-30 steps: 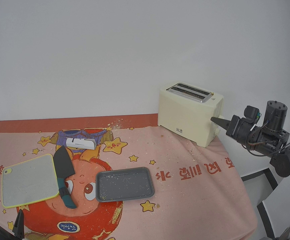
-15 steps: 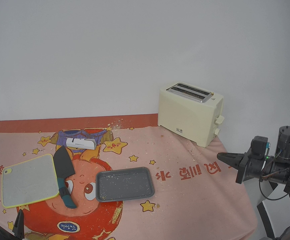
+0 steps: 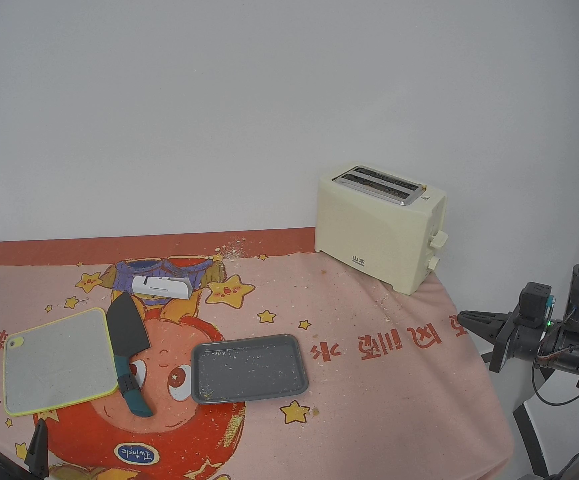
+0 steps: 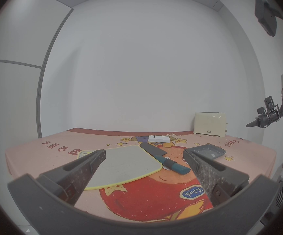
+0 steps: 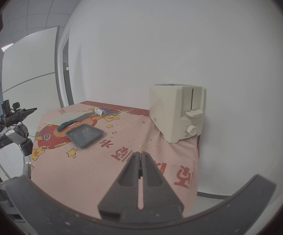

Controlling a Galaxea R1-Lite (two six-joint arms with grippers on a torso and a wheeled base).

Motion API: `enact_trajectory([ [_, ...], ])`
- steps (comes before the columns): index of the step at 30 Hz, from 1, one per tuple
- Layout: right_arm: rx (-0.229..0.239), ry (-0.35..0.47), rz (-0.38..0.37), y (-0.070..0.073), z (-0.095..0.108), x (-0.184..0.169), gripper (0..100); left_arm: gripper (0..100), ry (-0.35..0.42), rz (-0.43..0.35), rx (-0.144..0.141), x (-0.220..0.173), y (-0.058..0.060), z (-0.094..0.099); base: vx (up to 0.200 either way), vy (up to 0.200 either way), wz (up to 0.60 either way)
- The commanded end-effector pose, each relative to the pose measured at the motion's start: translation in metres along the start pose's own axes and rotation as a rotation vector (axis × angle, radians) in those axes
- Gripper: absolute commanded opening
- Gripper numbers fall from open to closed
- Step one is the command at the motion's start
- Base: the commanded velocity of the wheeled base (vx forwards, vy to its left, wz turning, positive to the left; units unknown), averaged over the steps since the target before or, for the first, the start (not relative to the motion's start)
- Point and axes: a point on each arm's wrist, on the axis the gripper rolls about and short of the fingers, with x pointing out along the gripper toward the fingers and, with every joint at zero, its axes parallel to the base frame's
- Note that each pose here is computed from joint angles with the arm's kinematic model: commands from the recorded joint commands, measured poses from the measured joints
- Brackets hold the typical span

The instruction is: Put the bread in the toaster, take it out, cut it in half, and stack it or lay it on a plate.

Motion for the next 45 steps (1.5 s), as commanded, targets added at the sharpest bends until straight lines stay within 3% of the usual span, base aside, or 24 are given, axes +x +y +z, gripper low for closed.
enact_trajectory([
  [1, -0.013, -0.002, -0.023, -0.0046, -0.0002, -0.0020, 0, 100, 0.015, 0.001, 0.000, 0.0011, 0.0001, -0.0049, 0.000, 0.000, 0.00],
  [27, -0.018, -0.018, -0.073, -0.0125, 0.0016, -0.0105, 0, 100, 0.015, 0.002, 0.000, 0.0011, 0.0001, -0.0049, 0.000, 0.000, 0.00],
  [45, 0.003, 0.025, -0.066, -0.0140, -0.0065, -0.0055, 0, 100, 0.015, 0.001, 0.000, 0.0011, 0.0001, -0.0049, 0.000, 0.000, 0.00],
])
